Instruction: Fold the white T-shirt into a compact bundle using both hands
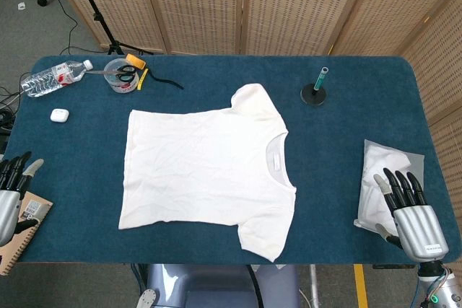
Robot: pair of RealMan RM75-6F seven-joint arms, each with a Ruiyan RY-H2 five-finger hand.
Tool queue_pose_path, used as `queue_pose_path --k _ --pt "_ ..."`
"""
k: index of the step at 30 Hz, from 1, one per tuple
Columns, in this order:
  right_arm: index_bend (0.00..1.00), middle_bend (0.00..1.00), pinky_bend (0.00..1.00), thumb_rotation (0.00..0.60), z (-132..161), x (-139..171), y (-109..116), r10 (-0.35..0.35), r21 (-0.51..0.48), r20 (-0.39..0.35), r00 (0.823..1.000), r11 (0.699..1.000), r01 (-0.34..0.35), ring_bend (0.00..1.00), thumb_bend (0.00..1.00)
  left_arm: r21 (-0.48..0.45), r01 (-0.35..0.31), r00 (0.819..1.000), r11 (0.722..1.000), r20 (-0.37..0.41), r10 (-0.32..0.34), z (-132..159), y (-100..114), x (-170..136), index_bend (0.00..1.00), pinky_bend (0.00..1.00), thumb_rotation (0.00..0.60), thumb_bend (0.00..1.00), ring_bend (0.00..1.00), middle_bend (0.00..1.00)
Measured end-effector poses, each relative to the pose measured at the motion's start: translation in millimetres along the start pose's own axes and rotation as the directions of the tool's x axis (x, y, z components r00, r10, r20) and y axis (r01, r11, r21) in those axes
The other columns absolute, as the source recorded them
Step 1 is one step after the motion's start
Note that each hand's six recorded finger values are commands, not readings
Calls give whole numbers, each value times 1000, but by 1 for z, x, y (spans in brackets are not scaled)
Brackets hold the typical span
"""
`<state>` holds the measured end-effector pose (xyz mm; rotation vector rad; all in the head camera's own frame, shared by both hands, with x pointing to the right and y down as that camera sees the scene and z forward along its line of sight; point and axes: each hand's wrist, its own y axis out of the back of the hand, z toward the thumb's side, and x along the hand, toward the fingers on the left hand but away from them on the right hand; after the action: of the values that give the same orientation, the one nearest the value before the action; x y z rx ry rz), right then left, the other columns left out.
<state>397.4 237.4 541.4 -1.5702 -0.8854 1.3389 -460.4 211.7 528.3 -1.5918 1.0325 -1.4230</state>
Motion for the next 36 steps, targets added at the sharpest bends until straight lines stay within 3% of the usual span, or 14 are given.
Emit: queue_pose_path --k 6,10,12,14,17,20,22,25,31,36 --pt "0 0 0 600 1 0 -4 28 11 -5 1000 1000 -27 0 0 6 34 999 999 -22 -34 -4 -3 1 0 0 600 0 0 0" --pt "1 0 0 600 8 1 -9 50 16 -60 997 999 -50 0 0 -6 36 999 999 -27 -36 -5 -2 2 0 0 600 0 0 0" --pt "38 0 0 600 15 2 -12 55 18 -107 993 998 -53 0 0 -8 36 999 999 -30 -36 -6 -1 3 0 0 600 0 0 0" --pt "160 0 0 600 25 3 -20 61 16 -182 981 998 -59 0 0 -8 37 999 999 -35 -38 -7 -2 4 0 0 600 0 0 0" --pt "278 1 0 600 45 6 -36 72 5 -317 946 997 -74 0 0 -1 38 998 999 -42 -38 -8 -2 4 0 0 600 0 0 0" --pt "349 22 0 600 71 6 -58 93 -29 -446 890 993 -118 0 3 -5 32 999 999 -43 -32 -8 -1 4 0 0 600 0 0 0" --pt "372 40 0 600 87 2 -70 110 -31 -507 855 989 -145 0 28 -8 26 999 1000 -43 -26 -8 1 4 0 0 600 0 0 0" --pt "388 51 0 600 105 -2 -82 127 -13 -557 821 987 -162 0 53 -12 26 998 1000 -48 -27 -10 1 4 0 0 600 0 0 0" --pt "388 52 0 600 127 -8 -99 165 30 -590 790 983 -183 0 85 -17 32 998 999 -59 -33 -13 0 5 0 0 600 0 0 0" --pt "389 58 0 600 143 -15 -112 197 54 -599 776 977 -206 0 149 -22 31 997 999 -63 -32 -15 2 4 0 0 600 0 0 0"
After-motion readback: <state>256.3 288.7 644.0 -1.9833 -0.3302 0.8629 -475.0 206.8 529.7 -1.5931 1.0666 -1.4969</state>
